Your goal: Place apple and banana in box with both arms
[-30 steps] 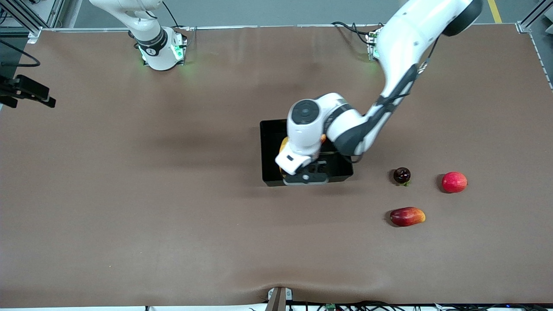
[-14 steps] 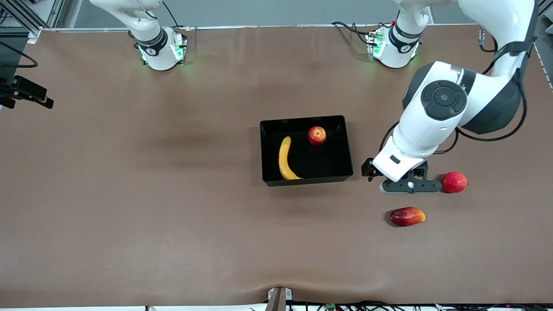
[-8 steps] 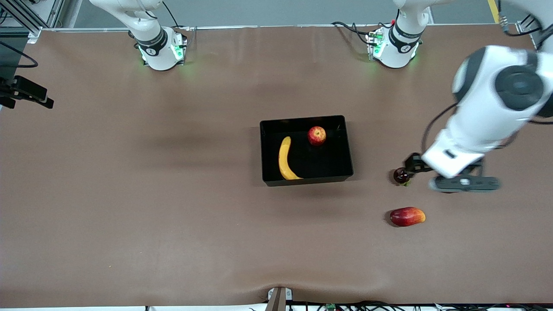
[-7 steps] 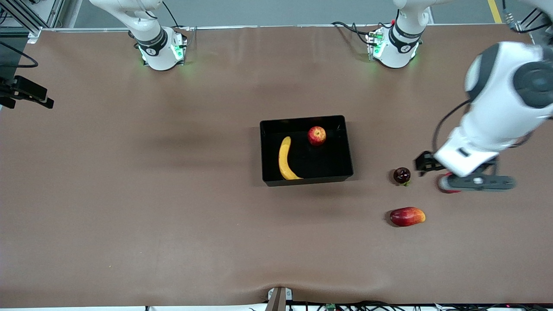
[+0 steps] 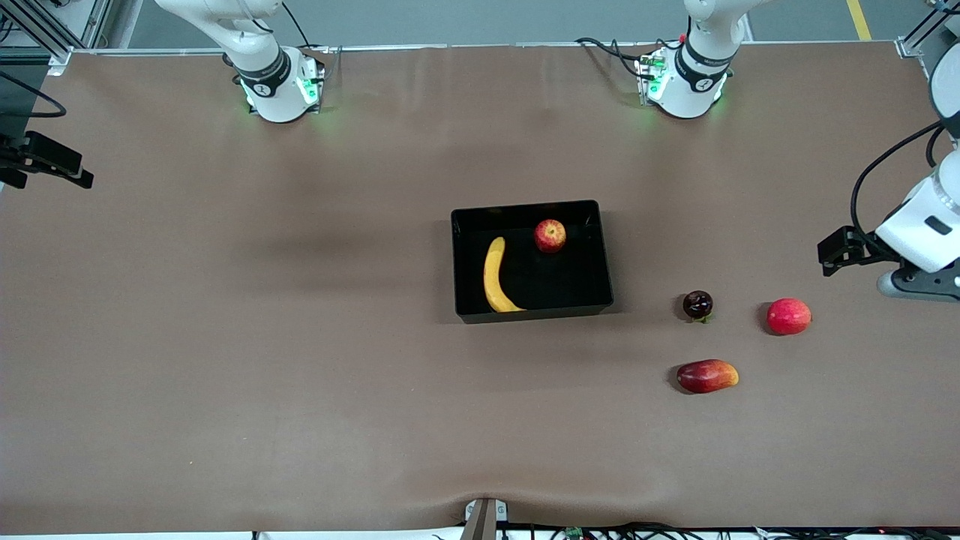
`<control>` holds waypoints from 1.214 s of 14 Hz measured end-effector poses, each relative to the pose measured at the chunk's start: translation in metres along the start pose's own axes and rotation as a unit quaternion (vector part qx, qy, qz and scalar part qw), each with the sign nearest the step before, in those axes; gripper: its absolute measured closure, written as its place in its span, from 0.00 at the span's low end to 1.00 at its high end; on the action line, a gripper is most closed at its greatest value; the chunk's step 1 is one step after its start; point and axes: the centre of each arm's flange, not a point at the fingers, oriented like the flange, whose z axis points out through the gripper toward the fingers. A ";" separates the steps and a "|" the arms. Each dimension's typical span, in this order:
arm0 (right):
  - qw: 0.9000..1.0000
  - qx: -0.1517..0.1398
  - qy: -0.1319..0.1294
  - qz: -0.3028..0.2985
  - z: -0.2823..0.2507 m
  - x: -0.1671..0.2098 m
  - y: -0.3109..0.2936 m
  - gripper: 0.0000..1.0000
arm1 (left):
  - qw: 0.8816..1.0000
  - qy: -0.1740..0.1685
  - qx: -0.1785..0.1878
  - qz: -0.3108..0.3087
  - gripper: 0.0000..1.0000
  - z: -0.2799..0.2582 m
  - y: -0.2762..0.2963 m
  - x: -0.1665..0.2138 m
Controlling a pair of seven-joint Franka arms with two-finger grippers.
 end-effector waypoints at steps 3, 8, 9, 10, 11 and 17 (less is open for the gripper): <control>1.000 0.000 0.000 0.001 0.000 0.000 0.002 0.00 | 1.000 0.001 0.000 0.002 0.00 -0.002 0.003 -0.001; 1.000 0.000 0.000 0.002 0.000 0.000 0.002 0.00 | 1.000 0.002 -0.001 0.004 0.00 -0.003 0.006 0.000; 1.000 0.000 -0.001 0.001 0.000 0.000 0.001 0.00 | 1.000 0.002 -0.003 0.004 0.00 -0.004 0.007 -0.001; 1.000 0.000 -0.001 0.001 0.000 0.000 0.001 0.00 | 1.000 0.003 -0.004 0.004 0.00 -0.006 0.007 -0.001; 1.000 0.000 -0.001 0.001 0.000 0.000 0.001 0.00 | 1.000 0.004 -0.005 0.004 0.00 -0.007 0.008 -0.001; 1.000 0.000 -0.004 0.000 0.001 0.000 0.000 0.00 | 1.000 0.007 -0.015 0.002 0.00 -0.020 0.012 -0.008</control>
